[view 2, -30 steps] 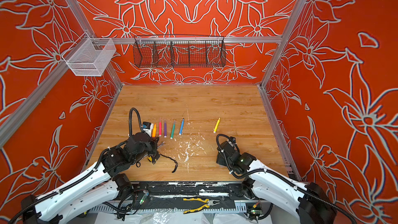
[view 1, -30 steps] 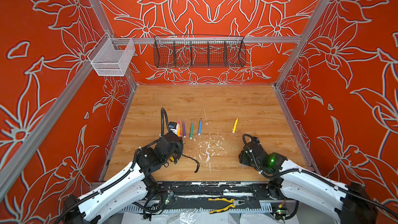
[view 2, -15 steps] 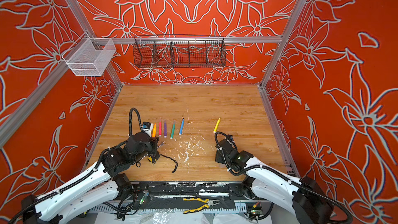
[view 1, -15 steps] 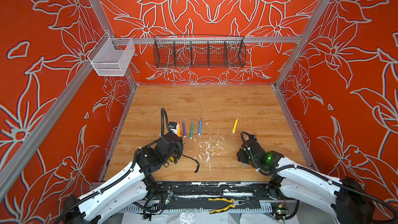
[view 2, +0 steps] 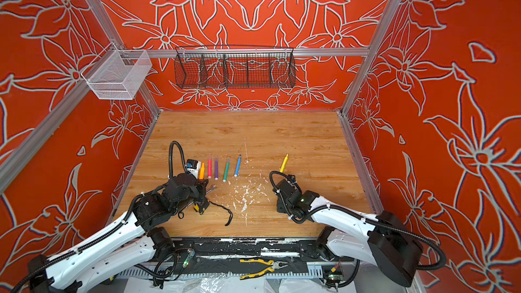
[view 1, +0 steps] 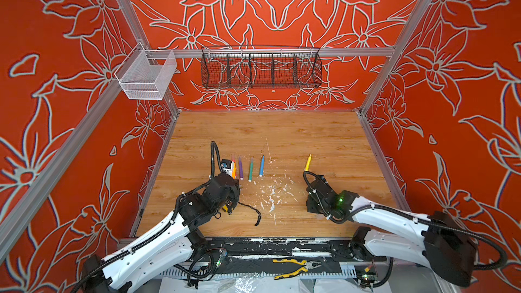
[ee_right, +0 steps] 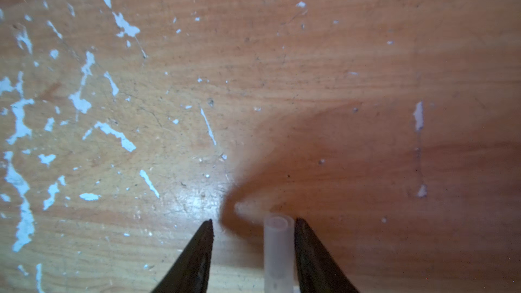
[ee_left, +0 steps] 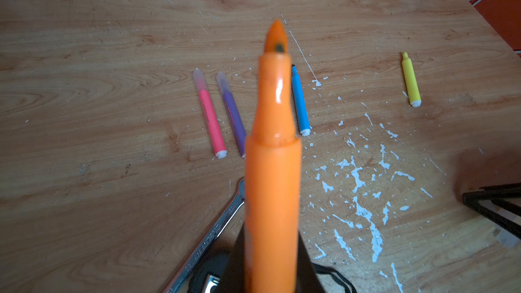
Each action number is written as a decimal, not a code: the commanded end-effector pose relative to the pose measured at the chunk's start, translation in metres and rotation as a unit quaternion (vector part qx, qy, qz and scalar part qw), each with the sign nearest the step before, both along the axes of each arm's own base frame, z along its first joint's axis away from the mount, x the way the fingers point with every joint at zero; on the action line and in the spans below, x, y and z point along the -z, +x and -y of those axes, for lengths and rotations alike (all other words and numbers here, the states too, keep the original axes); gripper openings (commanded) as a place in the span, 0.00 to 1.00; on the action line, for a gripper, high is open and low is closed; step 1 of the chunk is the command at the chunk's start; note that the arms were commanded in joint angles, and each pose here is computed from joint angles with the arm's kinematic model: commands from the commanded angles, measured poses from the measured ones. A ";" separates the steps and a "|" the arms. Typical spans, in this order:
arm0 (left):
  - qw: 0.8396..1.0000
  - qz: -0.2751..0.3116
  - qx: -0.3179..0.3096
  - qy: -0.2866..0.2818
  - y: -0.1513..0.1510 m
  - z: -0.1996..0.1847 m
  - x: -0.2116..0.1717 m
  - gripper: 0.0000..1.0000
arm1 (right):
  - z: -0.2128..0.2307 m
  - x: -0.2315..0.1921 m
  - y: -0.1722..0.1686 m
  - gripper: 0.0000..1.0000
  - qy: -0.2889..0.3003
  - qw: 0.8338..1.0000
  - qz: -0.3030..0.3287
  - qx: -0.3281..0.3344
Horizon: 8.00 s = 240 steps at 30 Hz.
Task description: Insert the pens into the pen caps
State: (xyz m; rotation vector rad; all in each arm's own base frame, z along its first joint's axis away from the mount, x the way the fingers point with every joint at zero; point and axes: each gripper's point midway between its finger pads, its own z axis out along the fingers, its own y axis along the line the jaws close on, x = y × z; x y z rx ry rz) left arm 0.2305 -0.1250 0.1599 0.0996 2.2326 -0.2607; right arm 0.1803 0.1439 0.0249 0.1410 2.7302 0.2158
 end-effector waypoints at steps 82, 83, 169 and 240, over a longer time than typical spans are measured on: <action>0.926 0.068 0.310 -0.204 -0.042 0.171 -0.092 0.00 | -0.080 -0.304 0.044 0.11 0.404 0.832 0.379 -0.027; 0.924 0.072 0.313 -0.207 -0.044 0.173 -0.094 0.00 | -0.086 -0.308 0.044 0.11 0.416 0.827 0.377 -0.035; 0.908 0.157 0.376 -0.098 -0.033 0.180 -0.079 0.00 | -0.121 -0.317 0.022 0.55 0.381 0.836 0.384 -0.097; 0.942 0.225 0.229 -0.098 0.061 0.168 -0.162 0.00 | -0.139 -0.249 0.005 0.21 0.337 0.877 0.326 -0.104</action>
